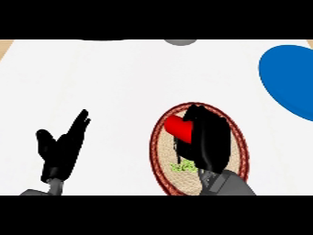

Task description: Pick the can from the placemat and place it in the plate

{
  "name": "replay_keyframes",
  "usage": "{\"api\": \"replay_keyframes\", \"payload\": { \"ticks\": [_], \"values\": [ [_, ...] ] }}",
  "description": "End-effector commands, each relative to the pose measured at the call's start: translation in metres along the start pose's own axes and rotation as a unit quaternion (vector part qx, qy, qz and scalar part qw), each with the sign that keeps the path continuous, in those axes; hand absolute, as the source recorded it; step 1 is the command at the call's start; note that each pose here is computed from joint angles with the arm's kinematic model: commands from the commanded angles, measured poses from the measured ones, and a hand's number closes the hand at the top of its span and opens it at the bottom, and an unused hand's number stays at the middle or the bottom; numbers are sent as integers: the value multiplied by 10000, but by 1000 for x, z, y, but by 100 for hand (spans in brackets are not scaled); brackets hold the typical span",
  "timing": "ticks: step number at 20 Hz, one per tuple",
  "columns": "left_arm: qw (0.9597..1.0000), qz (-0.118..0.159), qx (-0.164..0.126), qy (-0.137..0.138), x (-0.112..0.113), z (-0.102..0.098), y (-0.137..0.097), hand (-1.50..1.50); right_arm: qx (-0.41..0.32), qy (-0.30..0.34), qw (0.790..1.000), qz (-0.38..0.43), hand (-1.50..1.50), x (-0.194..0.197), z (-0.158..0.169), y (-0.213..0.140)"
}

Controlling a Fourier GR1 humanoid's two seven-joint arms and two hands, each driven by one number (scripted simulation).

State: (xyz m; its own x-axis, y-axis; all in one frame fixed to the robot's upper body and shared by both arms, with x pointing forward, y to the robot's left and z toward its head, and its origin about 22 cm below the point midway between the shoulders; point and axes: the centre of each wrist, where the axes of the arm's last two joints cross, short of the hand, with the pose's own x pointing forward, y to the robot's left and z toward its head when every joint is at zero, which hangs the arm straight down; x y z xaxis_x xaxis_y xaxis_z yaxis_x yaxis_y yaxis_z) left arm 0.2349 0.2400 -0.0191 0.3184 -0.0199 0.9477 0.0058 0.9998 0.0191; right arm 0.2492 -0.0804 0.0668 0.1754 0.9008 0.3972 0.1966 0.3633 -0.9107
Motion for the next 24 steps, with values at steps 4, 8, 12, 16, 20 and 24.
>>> {"api": "replay_keyframes", "payload": {
  "ticks": [4,8,12,16,20,24],
  "values": [
    [9996,75,-55,274,-21,1,-5,0,-1018,-382,9911,-764,150,-6,-44,-36],
    [9996,81,-27,257,-27,5,10,0,-1570,185,9774,-1401,150,-14,-54,-61],
    [9997,64,-44,243,-2,-6,11,0,-1802,549,9656,-1791,150,-48,-55,-56],
    [9996,22,-71,279,-19,24,3,0,-2144,788,9452,-2331,150,-90,-68,-68],
    [9996,108,5,271,-16,-8,-2,0,-2607,769,9397,-2078,150,-143,-90,-72],
    [9995,58,-57,299,-22,0,0,0,-3005,995,9318,-1776,150,-191,-120,-83]
  ]
}}
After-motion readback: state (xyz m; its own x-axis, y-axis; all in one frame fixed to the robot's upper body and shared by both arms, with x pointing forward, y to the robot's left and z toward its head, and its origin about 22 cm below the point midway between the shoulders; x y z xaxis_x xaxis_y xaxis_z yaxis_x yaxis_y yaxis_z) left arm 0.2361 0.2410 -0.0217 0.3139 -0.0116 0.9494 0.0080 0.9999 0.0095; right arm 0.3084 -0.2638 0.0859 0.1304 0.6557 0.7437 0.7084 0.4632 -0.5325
